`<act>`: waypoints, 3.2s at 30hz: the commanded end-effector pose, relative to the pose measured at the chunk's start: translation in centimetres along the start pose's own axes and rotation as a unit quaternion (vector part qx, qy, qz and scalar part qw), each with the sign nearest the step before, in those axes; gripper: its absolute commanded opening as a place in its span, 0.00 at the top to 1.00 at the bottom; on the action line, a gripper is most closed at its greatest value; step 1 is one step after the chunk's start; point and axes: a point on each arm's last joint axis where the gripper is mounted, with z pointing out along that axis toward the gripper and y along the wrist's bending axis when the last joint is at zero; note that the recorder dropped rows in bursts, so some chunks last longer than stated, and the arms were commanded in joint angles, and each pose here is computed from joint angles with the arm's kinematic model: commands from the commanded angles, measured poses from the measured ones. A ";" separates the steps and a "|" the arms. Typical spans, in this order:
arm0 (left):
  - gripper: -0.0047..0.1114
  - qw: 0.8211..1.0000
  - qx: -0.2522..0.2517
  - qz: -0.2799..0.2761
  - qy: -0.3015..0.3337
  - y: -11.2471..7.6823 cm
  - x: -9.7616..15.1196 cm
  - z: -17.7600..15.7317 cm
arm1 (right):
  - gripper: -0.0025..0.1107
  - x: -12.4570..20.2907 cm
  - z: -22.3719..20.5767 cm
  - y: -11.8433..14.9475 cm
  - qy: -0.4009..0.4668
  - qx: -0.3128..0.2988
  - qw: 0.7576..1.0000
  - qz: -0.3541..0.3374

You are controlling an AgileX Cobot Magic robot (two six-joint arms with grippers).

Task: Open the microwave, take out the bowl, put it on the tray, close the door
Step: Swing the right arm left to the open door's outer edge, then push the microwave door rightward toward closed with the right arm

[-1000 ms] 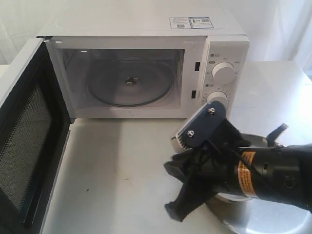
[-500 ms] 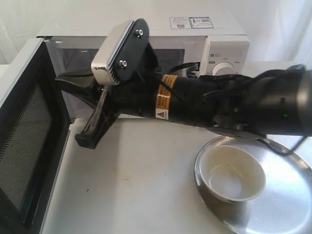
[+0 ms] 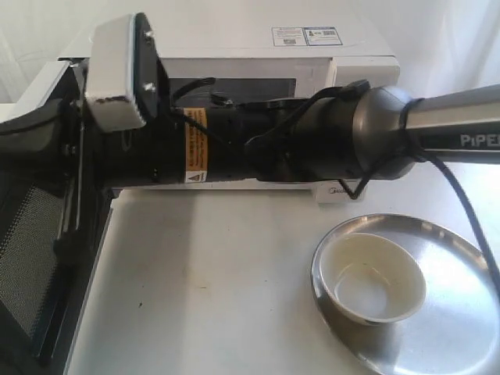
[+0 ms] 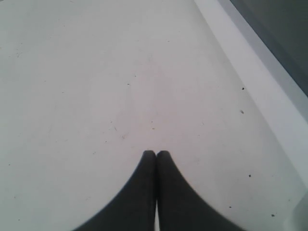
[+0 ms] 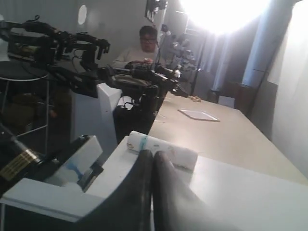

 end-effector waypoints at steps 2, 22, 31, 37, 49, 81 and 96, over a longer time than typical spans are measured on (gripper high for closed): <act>0.96 1.000 0.005 -0.001 0.024 -0.2 0.6 0.1 | 0.98 2.7 3.1 1.2 0.054 -0.018 0.998 0.009; 0.96 1.000 0.005 -0.001 0.024 -0.2 0.6 0.1 | 0.98 0.1 2.6 -0.5 0.100 0.094 0.990 -0.032; 0.96 1.000 0.005 -0.001 0.024 -0.2 0.6 0.1 | 0.98 0.6 5.0 -1.7 0.078 0.088 0.992 -0.045; 0.96 1.000 0.005 -0.001 0.024 -0.2 0.6 0.1 | 0.98 0.3 6.5 -2.2 0.030 0.064 0.996 -0.055; 0.96 1.000 0.005 -0.001 0.024 -0.2 0.6 0.1 | 0.98 -2.6 8.4 -3.4 -0.009 0.108 0.985 -0.131; 0.96 1.000 0.005 -0.001 0.024 -0.2 0.6 0.1 | 0.98 0.2 8.4 -6.4 0.174 0.185 0.946 -0.199; 0.96 1.000 0.005 -0.001 0.024 -0.2 0.6 0.1 | 0.98 -7.8 7.3 -2.0 0.102 0.168 0.965 -0.176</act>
